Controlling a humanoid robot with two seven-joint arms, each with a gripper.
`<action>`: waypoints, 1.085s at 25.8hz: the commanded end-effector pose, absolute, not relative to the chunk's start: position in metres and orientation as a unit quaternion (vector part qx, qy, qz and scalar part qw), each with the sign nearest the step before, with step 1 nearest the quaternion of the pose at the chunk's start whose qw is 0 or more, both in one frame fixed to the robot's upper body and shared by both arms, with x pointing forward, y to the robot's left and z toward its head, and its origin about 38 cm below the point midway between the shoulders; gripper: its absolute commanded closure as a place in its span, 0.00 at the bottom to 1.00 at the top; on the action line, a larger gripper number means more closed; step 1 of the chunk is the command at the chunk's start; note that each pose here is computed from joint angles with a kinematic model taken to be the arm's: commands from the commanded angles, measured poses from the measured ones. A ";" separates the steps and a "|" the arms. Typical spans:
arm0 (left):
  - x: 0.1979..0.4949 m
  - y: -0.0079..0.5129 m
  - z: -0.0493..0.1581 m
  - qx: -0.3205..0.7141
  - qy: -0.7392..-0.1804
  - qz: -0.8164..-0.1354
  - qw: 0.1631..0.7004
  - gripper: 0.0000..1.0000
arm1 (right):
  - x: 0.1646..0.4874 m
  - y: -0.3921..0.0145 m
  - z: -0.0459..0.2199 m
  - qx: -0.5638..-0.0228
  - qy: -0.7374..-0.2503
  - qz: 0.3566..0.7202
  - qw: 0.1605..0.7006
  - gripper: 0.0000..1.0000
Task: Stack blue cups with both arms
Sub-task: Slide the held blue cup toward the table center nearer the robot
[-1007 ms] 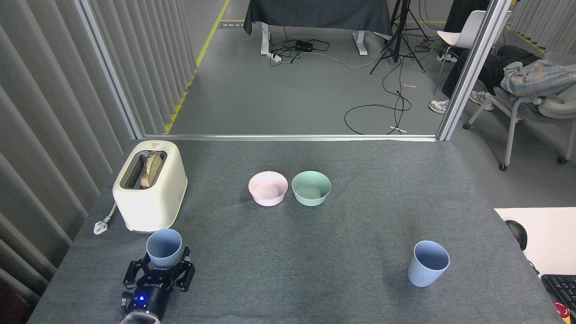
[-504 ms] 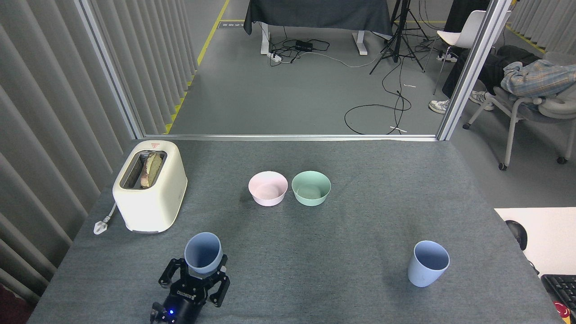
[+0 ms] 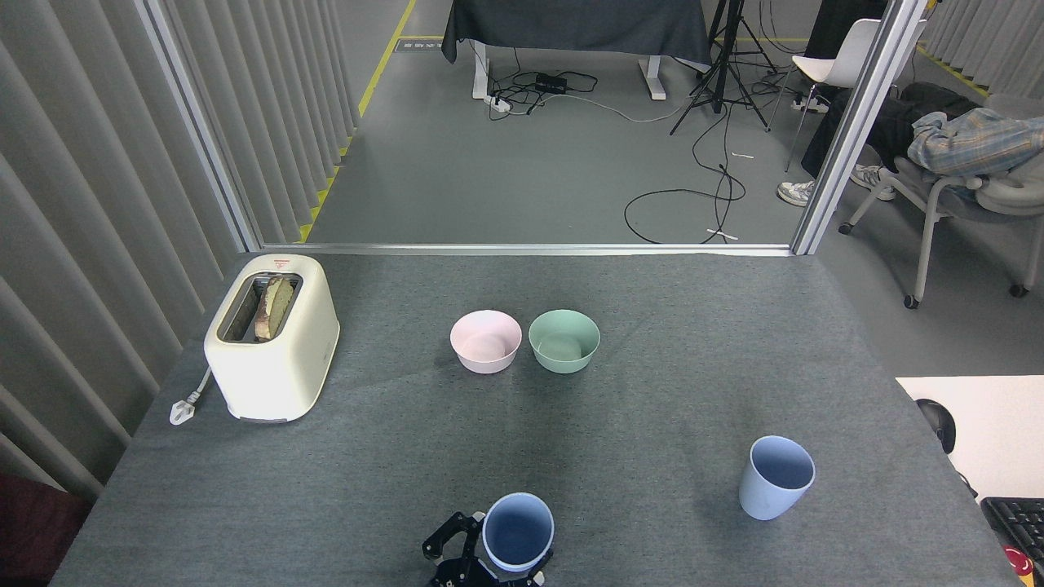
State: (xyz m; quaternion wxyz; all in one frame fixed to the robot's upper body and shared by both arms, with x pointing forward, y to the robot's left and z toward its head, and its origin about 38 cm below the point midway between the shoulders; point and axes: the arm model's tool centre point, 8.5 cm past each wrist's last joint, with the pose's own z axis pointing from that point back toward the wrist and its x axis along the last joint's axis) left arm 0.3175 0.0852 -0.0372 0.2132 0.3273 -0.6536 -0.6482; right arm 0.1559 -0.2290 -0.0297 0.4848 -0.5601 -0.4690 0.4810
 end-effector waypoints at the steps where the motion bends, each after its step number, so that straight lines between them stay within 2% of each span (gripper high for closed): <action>1: 0.312 0.064 -0.042 0.311 -0.655 -0.659 0.198 0.46 | 0.156 -0.229 -0.029 -0.561 -0.470 0.480 0.484 0.00; 3: 0.311 0.062 -0.045 0.308 -0.652 -0.664 0.198 0.40 | 0.156 -0.229 -0.029 -0.562 -0.469 0.480 0.484 0.00; 5: 0.309 0.061 -0.049 0.305 -0.650 -0.666 0.202 0.12 | 0.156 -0.229 -0.029 -0.561 -0.470 0.480 0.484 0.00; 6: 0.309 0.062 -0.050 0.305 -0.649 -0.667 0.204 0.03 | 0.156 -0.229 -0.029 -0.561 -0.470 0.480 0.484 0.00; 7: 0.309 0.062 -0.050 0.304 -0.648 -0.667 0.205 0.01 | 0.156 -0.229 -0.029 -0.561 -0.470 0.480 0.484 0.00; 20: 0.305 0.073 -0.055 0.308 -0.646 -0.663 0.217 0.00 | 0.161 -0.228 -0.028 -0.563 -0.473 0.477 0.482 0.00; 28: 0.291 0.108 -0.064 0.320 -0.629 -0.670 0.230 0.00 | 0.162 -0.227 -0.027 -0.563 -0.475 0.475 0.482 0.00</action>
